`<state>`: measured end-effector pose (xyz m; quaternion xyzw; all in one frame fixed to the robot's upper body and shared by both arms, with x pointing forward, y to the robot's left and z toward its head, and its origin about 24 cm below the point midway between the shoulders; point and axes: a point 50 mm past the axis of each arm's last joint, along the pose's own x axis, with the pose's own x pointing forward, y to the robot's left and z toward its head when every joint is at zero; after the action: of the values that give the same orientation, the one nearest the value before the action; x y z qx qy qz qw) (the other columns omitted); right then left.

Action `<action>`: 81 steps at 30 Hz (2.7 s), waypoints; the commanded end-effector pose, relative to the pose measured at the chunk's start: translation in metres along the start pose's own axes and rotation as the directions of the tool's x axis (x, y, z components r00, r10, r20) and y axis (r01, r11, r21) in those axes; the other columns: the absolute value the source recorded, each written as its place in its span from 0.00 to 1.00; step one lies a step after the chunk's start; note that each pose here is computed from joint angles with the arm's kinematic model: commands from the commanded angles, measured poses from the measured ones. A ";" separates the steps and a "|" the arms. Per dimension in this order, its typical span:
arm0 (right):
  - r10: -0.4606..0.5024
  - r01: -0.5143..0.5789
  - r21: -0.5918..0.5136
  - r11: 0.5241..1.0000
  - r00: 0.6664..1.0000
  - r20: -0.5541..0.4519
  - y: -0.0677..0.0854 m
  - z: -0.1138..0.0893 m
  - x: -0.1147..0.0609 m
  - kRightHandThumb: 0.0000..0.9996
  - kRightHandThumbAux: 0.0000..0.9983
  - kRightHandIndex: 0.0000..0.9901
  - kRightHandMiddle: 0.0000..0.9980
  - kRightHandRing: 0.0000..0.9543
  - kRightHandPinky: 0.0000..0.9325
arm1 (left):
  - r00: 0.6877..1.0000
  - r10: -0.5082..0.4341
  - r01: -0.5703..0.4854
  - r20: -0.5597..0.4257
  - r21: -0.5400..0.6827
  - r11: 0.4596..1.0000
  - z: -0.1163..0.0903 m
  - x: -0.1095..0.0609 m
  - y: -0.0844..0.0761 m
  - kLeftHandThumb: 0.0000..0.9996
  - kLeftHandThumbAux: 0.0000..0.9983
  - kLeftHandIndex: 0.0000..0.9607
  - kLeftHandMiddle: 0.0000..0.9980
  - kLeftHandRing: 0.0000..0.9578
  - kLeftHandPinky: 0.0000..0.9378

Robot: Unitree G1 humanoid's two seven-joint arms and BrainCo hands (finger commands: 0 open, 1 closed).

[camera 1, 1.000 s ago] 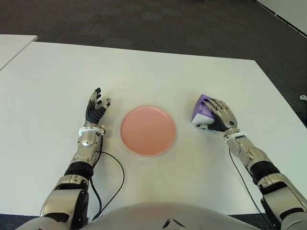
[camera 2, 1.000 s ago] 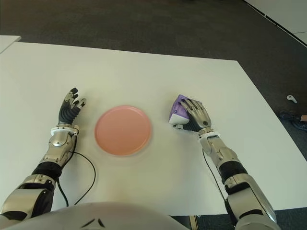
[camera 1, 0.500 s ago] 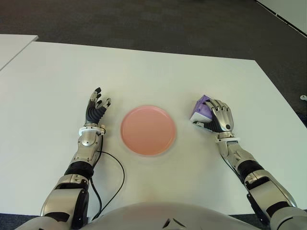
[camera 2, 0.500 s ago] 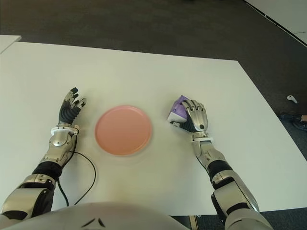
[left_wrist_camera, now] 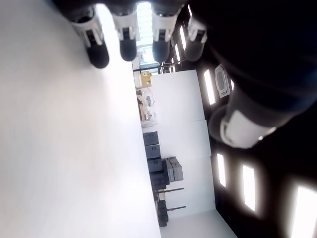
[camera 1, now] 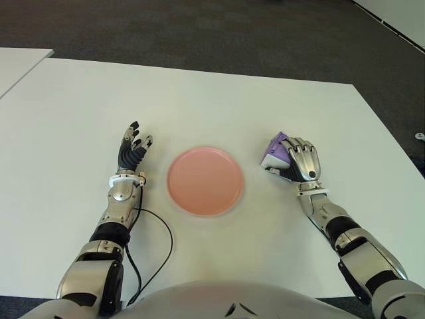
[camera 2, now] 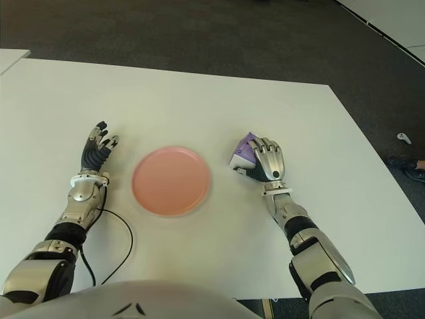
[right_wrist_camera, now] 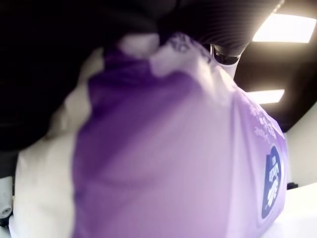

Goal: Put the tissue paper into the plate.

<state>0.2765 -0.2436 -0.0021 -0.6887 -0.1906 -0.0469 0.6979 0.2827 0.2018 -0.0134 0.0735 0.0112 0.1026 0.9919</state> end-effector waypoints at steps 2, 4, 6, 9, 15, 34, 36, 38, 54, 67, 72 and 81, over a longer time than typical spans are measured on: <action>0.245 -0.251 0.071 0.965 0.966 0.077 0.035 0.029 -0.042 0.75 0.71 0.45 0.88 0.91 0.92 | 0.997 0.020 -0.021 -0.068 -0.002 1.000 -0.012 -0.007 -0.002 0.19 0.62 0.04 0.02 0.02 0.05; 0.250 -0.256 0.080 0.963 0.965 0.082 0.035 0.029 -0.041 0.75 0.71 0.45 0.87 0.91 0.92 | 0.998 0.022 -0.022 -0.063 -0.001 1.000 -0.012 -0.007 -0.003 0.20 0.62 0.04 0.02 0.02 0.05; 0.251 -0.258 0.084 0.962 0.964 0.087 0.035 0.029 -0.039 0.75 0.71 0.45 0.87 0.91 0.93 | 0.998 0.023 -0.023 -0.061 0.001 1.000 -0.012 -0.007 -0.003 0.20 0.62 0.04 0.02 0.02 0.05; 0.250 -0.258 0.089 0.962 0.964 0.095 0.035 0.031 -0.036 0.75 0.71 0.45 0.87 0.91 0.93 | 0.998 0.023 -0.023 -0.061 0.004 1.000 -0.012 -0.006 -0.004 0.19 0.62 0.04 0.02 0.02 0.04; 0.239 -0.250 0.101 0.963 0.965 0.108 0.034 0.032 -0.029 0.75 0.71 0.45 0.86 0.90 0.93 | 0.998 0.029 -0.029 -0.063 0.007 1.000 -0.011 -0.005 -0.005 0.19 0.61 0.05 0.02 0.01 0.04; -0.124 0.097 0.136 0.986 0.970 0.209 -0.023 0.041 0.051 0.75 0.71 0.45 0.88 0.92 0.92 | 0.998 0.024 -0.023 -0.056 0.018 1.000 -0.010 -0.001 -0.005 0.15 0.61 0.05 0.03 0.02 0.04; -0.151 0.123 0.140 0.983 0.965 0.213 -0.029 0.043 0.057 0.75 0.71 0.45 0.89 0.93 0.92 | 0.998 0.023 -0.022 -0.057 0.016 1.000 -0.010 0.000 -0.005 0.15 0.61 0.05 0.03 0.02 0.04; -0.191 0.159 0.151 0.976 0.956 0.221 -0.037 0.047 0.063 0.75 0.71 0.45 0.89 0.93 0.93 | 0.998 0.020 -0.019 -0.055 0.011 1.000 -0.010 0.000 -0.004 0.15 0.61 0.05 0.03 0.02 0.05; -0.451 0.340 0.374 0.863 0.853 0.264 -0.079 0.104 0.092 0.75 0.71 0.45 0.87 0.91 0.91 | 0.997 0.024 -0.026 -0.077 -0.024 0.999 -0.009 0.000 -0.005 0.20 0.59 0.03 0.02 0.02 0.06; -0.461 0.241 0.518 0.821 0.815 0.351 -0.094 0.136 0.089 0.75 0.71 0.45 0.81 0.85 0.87 | 0.997 0.027 -0.029 -0.076 -0.022 0.999 -0.009 -0.001 -0.004 0.21 0.61 0.02 0.02 0.02 0.07; -0.471 0.218 0.552 0.805 0.800 0.371 -0.098 0.142 0.090 0.75 0.71 0.45 0.80 0.84 0.87 | 0.996 0.027 -0.030 -0.088 -0.032 0.999 -0.010 -0.001 -0.003 0.21 0.62 0.03 0.02 0.03 0.08; -0.488 0.179 0.598 0.781 0.773 0.406 -0.105 0.158 0.084 0.75 0.71 0.45 0.80 0.85 0.87 | 0.995 0.026 -0.027 -0.097 -0.009 1.000 -0.010 -0.002 -0.005 0.19 0.61 0.02 0.02 0.02 0.06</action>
<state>0.2946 -0.0827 0.1207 -0.4242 -0.5048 0.0619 0.7493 0.2929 0.1986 -0.0069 0.0581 0.0144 0.1204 0.9909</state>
